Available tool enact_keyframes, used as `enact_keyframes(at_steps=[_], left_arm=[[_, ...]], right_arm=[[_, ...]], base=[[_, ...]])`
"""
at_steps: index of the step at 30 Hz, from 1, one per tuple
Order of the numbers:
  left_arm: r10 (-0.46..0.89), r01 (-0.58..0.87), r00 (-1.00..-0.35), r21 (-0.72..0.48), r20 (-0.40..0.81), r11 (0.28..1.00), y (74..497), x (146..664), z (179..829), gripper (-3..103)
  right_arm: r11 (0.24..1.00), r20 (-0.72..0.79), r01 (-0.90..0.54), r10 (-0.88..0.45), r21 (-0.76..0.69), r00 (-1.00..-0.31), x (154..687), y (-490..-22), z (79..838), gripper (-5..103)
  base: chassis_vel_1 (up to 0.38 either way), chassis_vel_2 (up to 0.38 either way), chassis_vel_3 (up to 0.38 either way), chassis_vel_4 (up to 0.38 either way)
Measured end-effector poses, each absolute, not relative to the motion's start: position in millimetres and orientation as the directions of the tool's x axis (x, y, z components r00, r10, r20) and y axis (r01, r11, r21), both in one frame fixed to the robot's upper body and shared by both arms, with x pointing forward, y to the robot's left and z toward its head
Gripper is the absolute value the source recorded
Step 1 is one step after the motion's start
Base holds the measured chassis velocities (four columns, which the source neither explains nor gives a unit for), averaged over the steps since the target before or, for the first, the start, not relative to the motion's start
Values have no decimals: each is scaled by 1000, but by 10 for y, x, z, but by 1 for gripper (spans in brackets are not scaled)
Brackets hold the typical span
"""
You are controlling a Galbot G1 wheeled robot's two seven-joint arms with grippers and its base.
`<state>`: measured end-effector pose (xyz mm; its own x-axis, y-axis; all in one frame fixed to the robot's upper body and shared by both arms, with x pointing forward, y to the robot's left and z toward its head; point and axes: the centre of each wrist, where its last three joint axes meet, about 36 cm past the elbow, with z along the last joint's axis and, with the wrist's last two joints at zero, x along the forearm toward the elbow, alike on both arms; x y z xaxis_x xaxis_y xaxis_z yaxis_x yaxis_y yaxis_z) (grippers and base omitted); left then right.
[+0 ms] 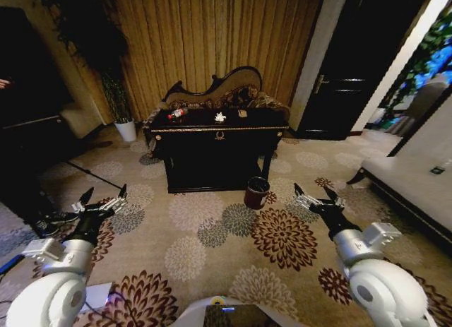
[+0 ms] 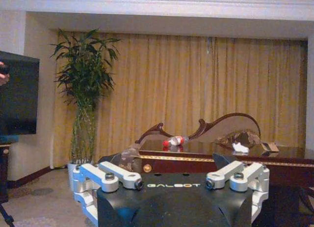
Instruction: Move to the front of the table and place the trash on the table into the trash bin.
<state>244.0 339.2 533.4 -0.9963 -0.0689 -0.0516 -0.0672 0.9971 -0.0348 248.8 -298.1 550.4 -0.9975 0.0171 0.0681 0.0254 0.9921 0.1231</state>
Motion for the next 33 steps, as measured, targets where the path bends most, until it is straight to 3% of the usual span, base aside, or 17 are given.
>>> enact_keyframes(at_steps=[21,33], left_arm=[[-69,-67,-996,-39,-52,997,3410,2448,5262,100],[-71,-69,-996,-44,-50,997,3416,2452,5216,100]], right_arm=[[991,57,13,6,130,-998,2481,-2957,5473,100],[992,37,-10,-15,130,-999,2480,-2950,5464,100]], base=[[-14,11,8,-17],[-189,176,196,-160]])
